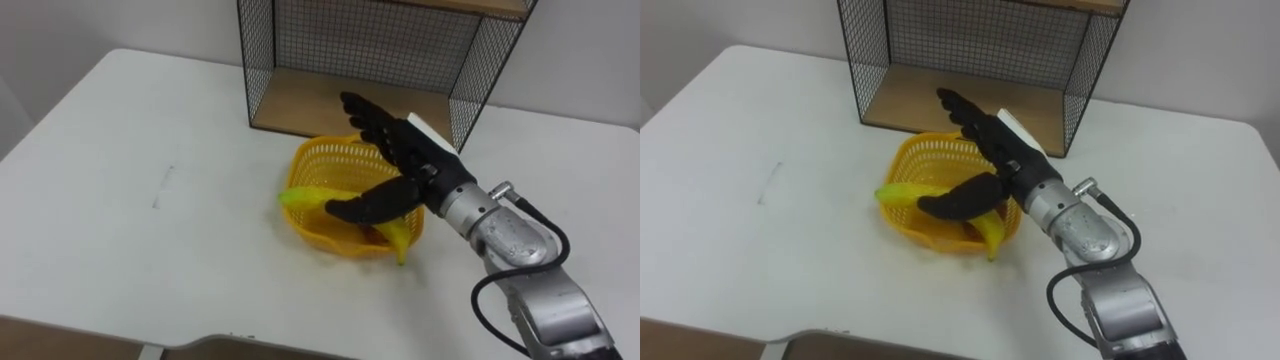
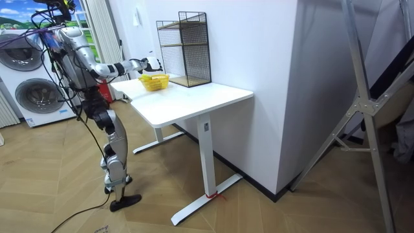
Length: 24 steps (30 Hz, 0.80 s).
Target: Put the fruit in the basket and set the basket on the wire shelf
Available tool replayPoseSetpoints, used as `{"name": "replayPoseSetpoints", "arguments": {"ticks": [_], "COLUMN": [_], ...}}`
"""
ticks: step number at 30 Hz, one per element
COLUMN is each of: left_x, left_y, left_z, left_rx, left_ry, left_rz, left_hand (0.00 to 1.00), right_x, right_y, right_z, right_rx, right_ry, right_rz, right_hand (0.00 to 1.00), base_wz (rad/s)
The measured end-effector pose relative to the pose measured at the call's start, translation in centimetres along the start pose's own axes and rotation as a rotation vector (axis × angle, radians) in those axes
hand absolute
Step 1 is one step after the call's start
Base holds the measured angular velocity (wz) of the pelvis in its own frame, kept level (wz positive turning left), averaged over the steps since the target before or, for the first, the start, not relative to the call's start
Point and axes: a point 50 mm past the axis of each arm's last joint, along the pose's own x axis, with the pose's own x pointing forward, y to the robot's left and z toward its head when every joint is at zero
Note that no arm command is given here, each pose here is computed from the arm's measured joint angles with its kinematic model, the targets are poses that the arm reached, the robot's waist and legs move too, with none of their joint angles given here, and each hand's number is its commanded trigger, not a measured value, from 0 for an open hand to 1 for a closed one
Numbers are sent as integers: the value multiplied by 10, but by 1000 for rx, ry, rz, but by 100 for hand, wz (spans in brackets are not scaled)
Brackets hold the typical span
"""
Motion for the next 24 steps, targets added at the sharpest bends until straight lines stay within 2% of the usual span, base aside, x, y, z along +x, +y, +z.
{"name": "replayPoseSetpoints", "arguments": {"ticks": [7,12,16,21,24], "left_x": [0,-4,-9,-14,-15], "left_y": [-4,-9,-15,-13,-14], "left_z": [-16,-39,-62,-81,-85], "left_rx": [-146,-290,-466,-562,-571], "left_ry": [40,90,131,164,179], "left_rz": [-20,-19,-11,25,26], "left_hand": [0,0,0,0,0], "right_x": [-2,-11,-25,-47,-53], "right_y": [-10,-31,-40,-59,-62], "right_z": [9,26,15,1,-2], "right_rx": [-3,79,113,117,119], "right_ry": [-40,-143,-115,-67,-51], "right_rz": [-76,-222,-284,-400,-436], "right_hand": [0,0,0,0,0], "base_wz": [3,3,-2,-3,-2]}}
